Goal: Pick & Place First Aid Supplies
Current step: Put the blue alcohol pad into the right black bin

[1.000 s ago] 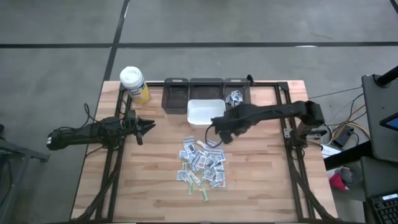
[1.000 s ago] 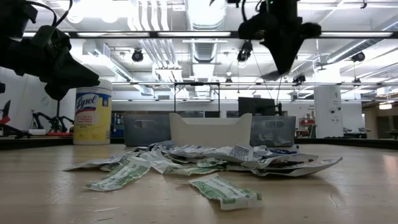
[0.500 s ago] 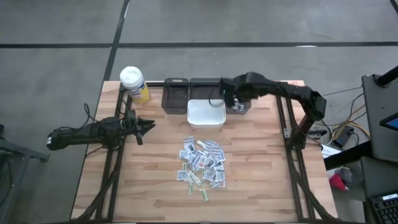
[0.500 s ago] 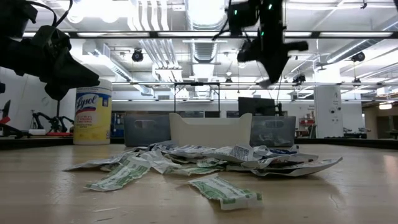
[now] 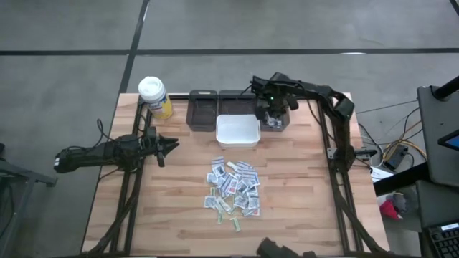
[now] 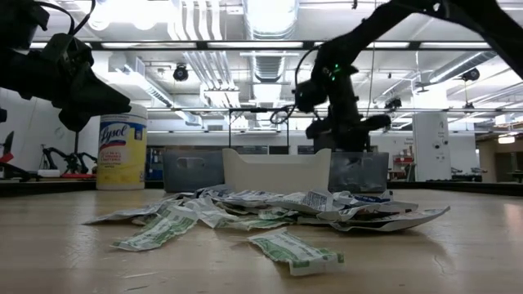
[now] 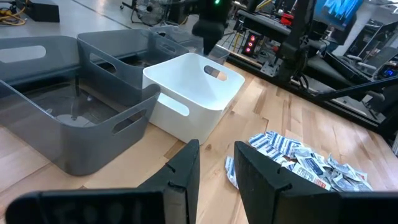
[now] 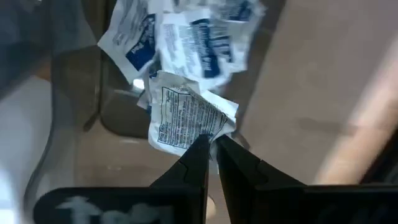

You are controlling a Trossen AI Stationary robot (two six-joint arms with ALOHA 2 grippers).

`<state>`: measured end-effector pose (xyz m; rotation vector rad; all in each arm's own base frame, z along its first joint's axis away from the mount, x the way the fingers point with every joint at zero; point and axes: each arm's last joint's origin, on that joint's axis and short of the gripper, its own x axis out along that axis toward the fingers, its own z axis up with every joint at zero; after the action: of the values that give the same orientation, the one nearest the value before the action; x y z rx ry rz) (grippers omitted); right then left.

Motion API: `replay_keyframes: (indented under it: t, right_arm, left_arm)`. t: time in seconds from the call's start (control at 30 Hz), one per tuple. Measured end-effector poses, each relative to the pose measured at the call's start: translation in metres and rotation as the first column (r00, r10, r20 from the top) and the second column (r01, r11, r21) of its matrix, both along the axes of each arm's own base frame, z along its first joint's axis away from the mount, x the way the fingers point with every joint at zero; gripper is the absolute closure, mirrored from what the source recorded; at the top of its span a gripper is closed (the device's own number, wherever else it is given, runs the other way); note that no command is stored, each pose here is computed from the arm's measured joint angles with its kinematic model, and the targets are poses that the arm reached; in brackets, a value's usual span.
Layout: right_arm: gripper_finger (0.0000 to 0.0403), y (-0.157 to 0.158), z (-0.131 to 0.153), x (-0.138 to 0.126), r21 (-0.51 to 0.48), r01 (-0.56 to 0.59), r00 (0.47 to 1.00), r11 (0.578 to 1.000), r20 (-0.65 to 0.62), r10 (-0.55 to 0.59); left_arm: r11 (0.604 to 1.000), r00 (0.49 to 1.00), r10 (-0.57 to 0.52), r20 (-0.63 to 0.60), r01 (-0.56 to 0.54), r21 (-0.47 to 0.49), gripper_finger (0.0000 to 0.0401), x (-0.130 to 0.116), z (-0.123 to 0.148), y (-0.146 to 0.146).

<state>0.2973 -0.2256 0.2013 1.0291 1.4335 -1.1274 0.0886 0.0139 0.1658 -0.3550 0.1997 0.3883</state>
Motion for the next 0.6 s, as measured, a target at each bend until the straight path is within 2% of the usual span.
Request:
replay_keyframes:
  t: [0.2, 0.6]
  right_arm:
    - [0.0354, -0.008, -0.007, 0.009, 0.015, -0.033, 0.999, 0.999, 0.002, 0.033]
    - [0.0286, -0.014, 0.014, 0.016, -0.038, -0.037, 0.998, 0.999, 0.043, 0.039]
  left_arm:
    - [1.000, 1.000, 0.000, 0.000, 0.000, 0.000, 0.0307, 0.000, 0.000, 0.000]
    - [1.000, 1.000, 0.000, 0.000, 0.000, 0.000, 0.0307, 0.000, 0.000, 0.000]
